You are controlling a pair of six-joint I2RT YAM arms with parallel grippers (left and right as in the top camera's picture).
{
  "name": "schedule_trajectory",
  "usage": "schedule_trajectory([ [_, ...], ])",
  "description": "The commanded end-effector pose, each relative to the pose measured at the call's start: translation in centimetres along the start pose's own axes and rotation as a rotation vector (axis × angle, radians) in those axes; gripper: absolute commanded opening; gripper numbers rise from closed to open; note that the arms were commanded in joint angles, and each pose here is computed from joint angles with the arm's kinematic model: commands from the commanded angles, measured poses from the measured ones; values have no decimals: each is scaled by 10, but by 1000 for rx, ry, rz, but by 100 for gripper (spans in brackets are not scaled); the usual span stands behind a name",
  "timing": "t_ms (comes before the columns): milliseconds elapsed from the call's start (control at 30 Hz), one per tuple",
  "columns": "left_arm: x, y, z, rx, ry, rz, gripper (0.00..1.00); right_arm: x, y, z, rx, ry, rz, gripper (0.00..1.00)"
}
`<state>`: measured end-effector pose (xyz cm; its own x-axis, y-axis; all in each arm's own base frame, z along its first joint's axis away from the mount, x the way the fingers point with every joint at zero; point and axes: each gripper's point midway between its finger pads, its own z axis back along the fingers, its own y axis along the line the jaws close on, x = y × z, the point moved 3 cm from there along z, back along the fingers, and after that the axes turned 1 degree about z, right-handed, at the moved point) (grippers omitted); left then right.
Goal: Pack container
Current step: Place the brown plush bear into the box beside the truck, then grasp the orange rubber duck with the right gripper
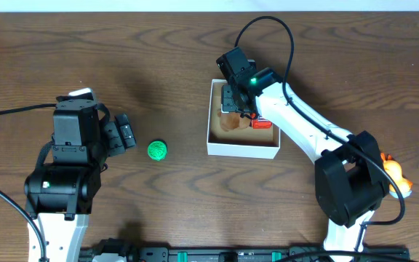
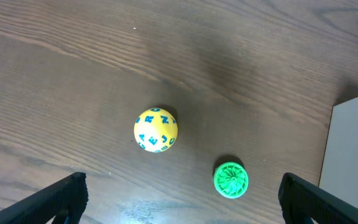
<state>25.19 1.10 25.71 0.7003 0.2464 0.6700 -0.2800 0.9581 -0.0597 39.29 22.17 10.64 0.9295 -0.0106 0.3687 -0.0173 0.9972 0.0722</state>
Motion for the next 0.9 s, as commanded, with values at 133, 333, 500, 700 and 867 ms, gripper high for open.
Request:
schedule_trajectory([
  [133, 6, 2, 4, 9, -17, 19, 98, 62, -34, 101, -40, -260, -18, 75],
  [333, 6, 2, 4, 10, -17, 19, 98, 70, -150, 193, -183, -366, -249, 90],
  [500, 6, 2, 4, 9, -17, 19, 98, 24, -258, 213, -298, -205, -472, 96],
  [700, 6, 2, 4, 9, -17, 19, 98, -35, -336, 188, -382, 16, -551, 99],
  [867, 6, 2, 4, 9, -17, 19, 98, -88, -376, 141, -403, 133, -623, 99],
])
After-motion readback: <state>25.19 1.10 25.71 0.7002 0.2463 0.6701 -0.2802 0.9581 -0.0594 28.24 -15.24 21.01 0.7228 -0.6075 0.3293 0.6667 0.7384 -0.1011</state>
